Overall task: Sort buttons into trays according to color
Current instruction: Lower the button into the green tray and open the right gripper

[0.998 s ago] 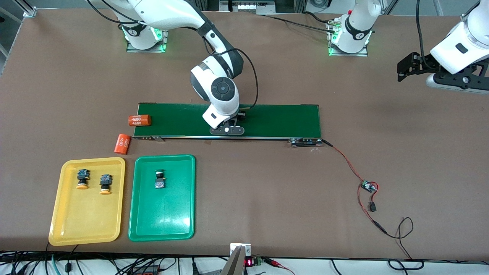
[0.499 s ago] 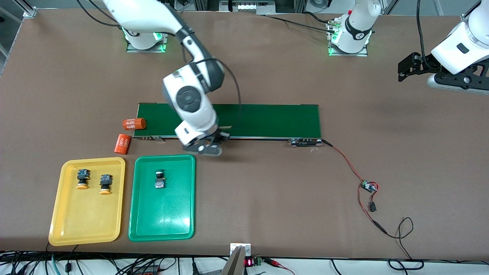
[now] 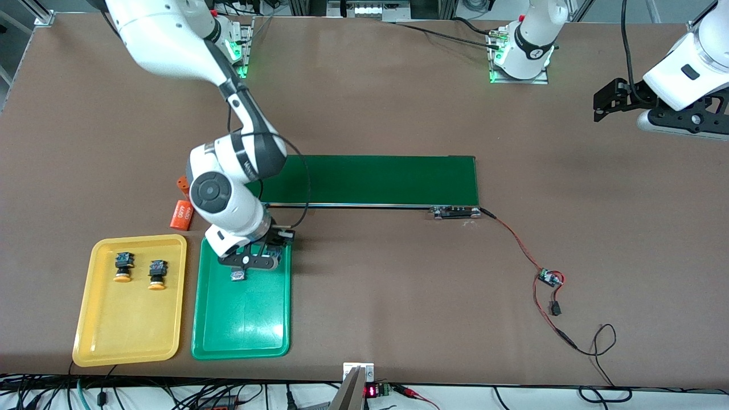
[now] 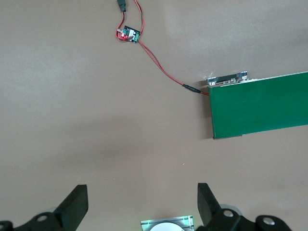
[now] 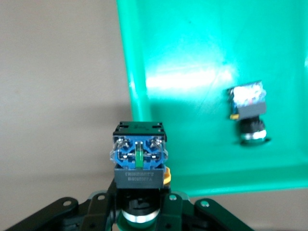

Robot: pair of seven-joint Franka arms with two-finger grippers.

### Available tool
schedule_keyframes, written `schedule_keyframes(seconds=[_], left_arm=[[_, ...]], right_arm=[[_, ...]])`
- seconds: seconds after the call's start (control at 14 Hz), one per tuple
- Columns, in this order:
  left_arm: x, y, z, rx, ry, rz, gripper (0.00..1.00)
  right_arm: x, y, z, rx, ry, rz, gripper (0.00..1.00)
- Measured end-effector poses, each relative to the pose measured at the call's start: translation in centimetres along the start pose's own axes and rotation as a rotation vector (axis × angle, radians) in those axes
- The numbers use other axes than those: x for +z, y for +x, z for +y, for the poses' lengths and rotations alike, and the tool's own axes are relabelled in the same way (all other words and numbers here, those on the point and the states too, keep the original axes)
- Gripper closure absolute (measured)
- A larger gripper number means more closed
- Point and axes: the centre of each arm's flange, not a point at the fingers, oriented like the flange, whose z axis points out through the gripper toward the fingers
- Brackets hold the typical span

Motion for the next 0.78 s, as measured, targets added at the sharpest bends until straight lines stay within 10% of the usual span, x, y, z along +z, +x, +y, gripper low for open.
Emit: schedule_keyframes(seconds=[0.57, 0.78], left_arm=[[0.0, 0.0, -0.1, -0.002, 0.000, 0.000, 0.00], [0.0, 0.0, -0.2, -0.004, -0.001, 0.000, 0.00]], right_arm=[[9.3, 2.0, 2.9, -0.055, 0.003, 0.084, 0.67], [8.9, 2.5, 2.7, -0.053, 0.011, 0.104, 0.44]])
